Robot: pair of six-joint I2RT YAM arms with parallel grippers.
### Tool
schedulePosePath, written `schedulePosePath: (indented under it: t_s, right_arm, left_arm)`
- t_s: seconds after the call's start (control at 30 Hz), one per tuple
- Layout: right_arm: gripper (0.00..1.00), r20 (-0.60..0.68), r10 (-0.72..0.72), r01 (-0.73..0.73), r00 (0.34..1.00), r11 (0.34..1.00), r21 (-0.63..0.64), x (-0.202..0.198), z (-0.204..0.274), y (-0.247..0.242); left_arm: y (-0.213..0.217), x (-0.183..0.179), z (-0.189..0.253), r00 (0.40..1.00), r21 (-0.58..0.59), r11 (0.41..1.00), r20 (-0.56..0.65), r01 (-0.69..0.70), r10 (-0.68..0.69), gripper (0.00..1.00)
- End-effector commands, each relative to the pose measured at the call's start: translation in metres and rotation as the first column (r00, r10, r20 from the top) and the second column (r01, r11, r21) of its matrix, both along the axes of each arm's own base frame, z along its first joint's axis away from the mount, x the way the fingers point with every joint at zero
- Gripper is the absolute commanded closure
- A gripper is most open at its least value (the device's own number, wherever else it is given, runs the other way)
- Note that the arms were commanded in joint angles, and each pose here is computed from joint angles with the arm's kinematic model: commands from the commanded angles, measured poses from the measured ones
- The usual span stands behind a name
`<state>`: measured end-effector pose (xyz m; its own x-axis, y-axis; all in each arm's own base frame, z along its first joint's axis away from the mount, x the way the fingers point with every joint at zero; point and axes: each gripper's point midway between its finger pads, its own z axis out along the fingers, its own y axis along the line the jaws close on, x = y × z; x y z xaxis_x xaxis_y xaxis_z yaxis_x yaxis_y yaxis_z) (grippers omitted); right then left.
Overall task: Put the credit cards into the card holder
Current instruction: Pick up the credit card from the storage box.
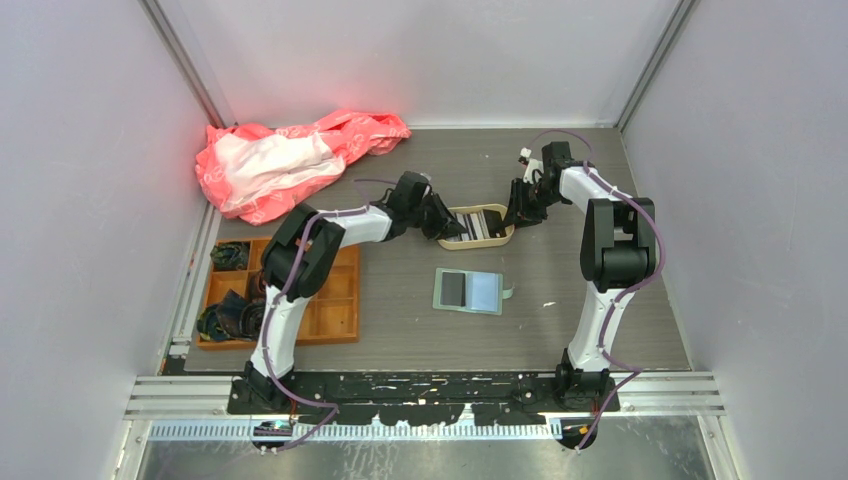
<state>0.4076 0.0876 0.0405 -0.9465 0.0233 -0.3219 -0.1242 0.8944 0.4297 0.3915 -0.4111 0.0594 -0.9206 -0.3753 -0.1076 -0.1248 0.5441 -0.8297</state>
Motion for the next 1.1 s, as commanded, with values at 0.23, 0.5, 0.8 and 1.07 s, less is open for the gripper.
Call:
schedulePosePath:
  t_s: [0.23, 0.5, 0.8, 1.07]
  right_arm:
    - [0.61, 0.056, 0.027, -0.028, 0.998, 0.999, 0.019, 0.007, 0.02, 0.006]
    - [0.45, 0.112, 0.066, -0.067, 0.992, 0.998, 0.001, 0.008, 0.039, 0.001]
    - [0.31, 0.228, 0.126, -0.124, 0.965, 0.992, -0.024, 0.001, 0.082, -0.001]
    - [0.22, 0.288, 0.146, -0.243, 0.946, 0.909, 0.338, -0.017, 0.126, 0.054]
  left_arm:
    - [0.015, 0.012, 0.053, 0.983, 0.077, 0.997, 0.182, 0.015, -0.029, 1.0]
    - [0.024, 0.011, 0.084, 0.943, 0.144, 0.988, 0.32, 0.053, -0.097, 1.0]
    - [0.03, 0.005, 0.113, 0.872, 0.146, 0.985, 0.467, 0.089, -0.148, 1.0]
    - [0.013, 0.004, 0.11, 0.884, 0.019, 0.992, 0.451, 0.127, -0.122, 1.0]
